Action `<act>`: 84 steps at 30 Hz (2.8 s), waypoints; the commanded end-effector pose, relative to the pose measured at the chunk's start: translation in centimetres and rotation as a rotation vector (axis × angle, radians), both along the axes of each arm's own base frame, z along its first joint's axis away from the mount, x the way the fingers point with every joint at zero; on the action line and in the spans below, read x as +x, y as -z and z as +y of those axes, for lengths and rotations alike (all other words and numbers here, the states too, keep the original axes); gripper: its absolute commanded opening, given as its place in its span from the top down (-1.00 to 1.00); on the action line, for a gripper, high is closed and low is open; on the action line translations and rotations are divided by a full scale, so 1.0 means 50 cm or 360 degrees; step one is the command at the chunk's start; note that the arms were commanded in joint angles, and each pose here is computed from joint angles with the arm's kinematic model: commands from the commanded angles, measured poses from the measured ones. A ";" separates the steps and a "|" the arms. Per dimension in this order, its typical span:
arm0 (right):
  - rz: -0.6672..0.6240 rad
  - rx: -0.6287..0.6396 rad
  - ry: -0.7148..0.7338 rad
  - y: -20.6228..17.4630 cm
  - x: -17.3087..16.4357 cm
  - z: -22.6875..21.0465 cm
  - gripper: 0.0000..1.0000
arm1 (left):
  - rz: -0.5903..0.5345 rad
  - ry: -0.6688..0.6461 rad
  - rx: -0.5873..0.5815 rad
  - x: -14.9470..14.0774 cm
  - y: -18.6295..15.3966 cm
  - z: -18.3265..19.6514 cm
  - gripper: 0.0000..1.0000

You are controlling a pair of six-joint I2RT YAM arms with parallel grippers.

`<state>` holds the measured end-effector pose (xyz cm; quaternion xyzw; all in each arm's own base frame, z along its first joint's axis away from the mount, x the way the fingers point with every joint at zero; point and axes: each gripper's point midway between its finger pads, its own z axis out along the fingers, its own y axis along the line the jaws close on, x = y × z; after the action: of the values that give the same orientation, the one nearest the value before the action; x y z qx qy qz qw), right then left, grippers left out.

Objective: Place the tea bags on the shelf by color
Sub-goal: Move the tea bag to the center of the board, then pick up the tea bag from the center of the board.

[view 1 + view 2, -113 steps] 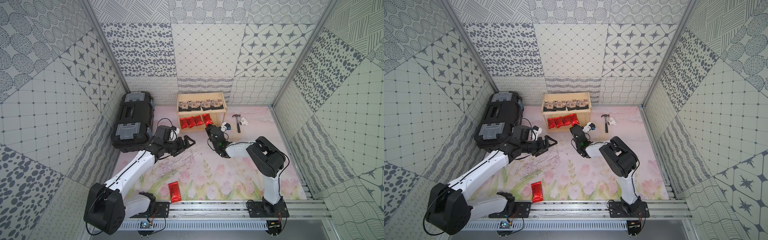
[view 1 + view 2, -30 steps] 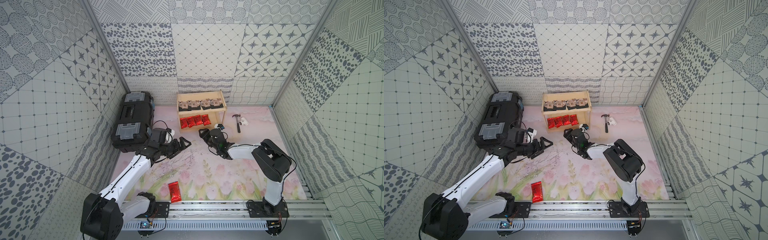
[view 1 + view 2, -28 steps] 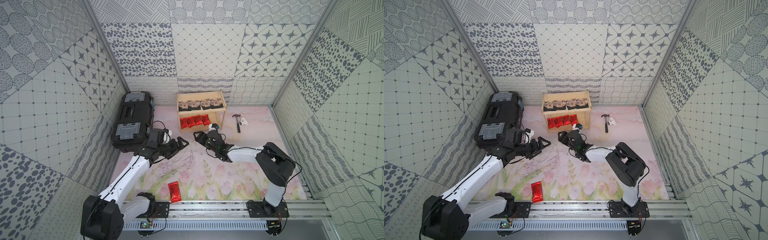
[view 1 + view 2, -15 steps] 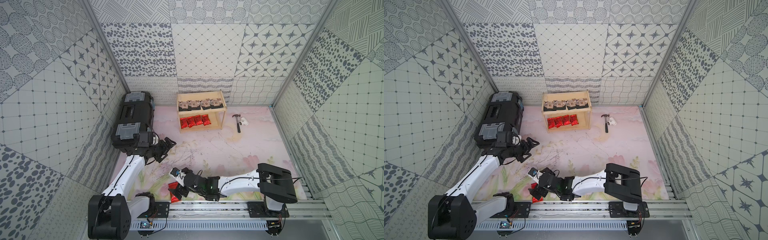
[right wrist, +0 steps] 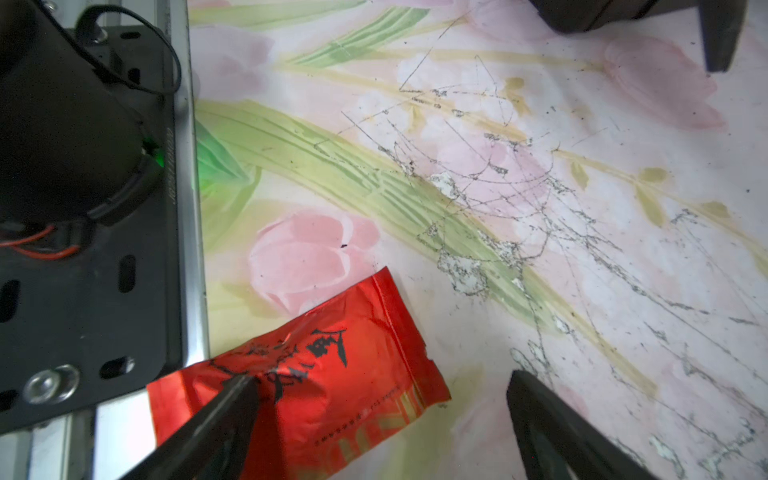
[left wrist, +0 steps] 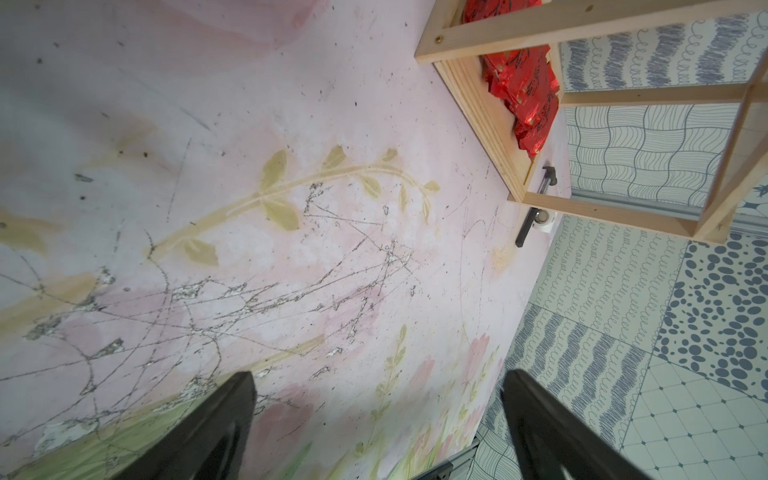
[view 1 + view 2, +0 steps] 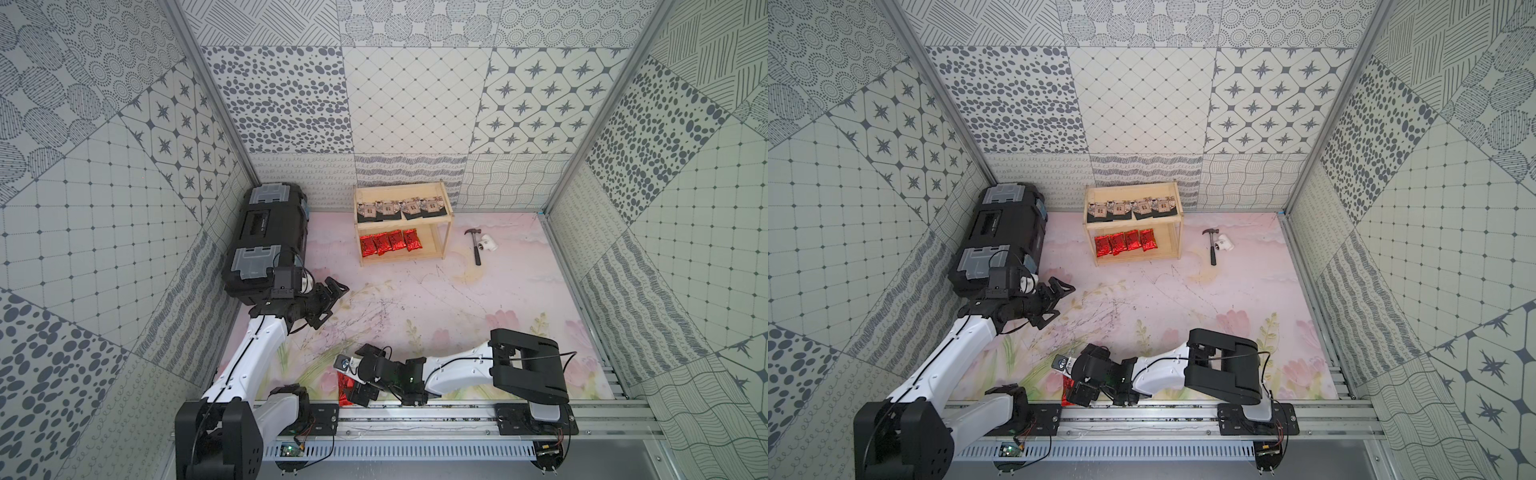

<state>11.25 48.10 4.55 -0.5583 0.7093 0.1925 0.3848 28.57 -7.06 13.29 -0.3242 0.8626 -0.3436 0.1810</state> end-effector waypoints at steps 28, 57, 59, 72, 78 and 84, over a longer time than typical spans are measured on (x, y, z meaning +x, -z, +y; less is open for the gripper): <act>0.1185 0.0920 0.1001 -0.151 0.218 -0.296 -0.76 | 0.0365 0.0469 -0.0289 -0.164 0.139 -0.164 -0.95; 0.1683 0.0850 0.0795 -0.015 0.228 -0.246 0.45 | 0.0267 0.1113 -0.0321 -0.172 0.145 -0.411 -0.22; 0.1705 0.0874 0.0789 -0.012 0.234 -0.248 0.46 | 0.0229 0.1099 -0.0280 -0.167 0.137 -0.409 -0.17; 0.1306 0.0821 0.0728 -0.073 0.242 -0.290 0.51 | -0.0113 0.0649 0.0145 -0.129 0.067 -0.243 -0.34; 0.1068 0.0710 0.0638 -0.058 0.190 -0.263 0.58 | -0.0071 0.0487 0.0081 -0.070 0.090 -0.196 -0.30; 0.1070 0.0611 0.0620 -0.012 0.169 -0.257 0.63 | -0.0057 0.0471 -0.0028 -0.025 0.112 -0.197 -0.25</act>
<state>19.45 35.65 6.38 -0.2278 0.8353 0.4377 0.2425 25.52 -16.84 7.92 -0.1937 0.9031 -0.3598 0.1320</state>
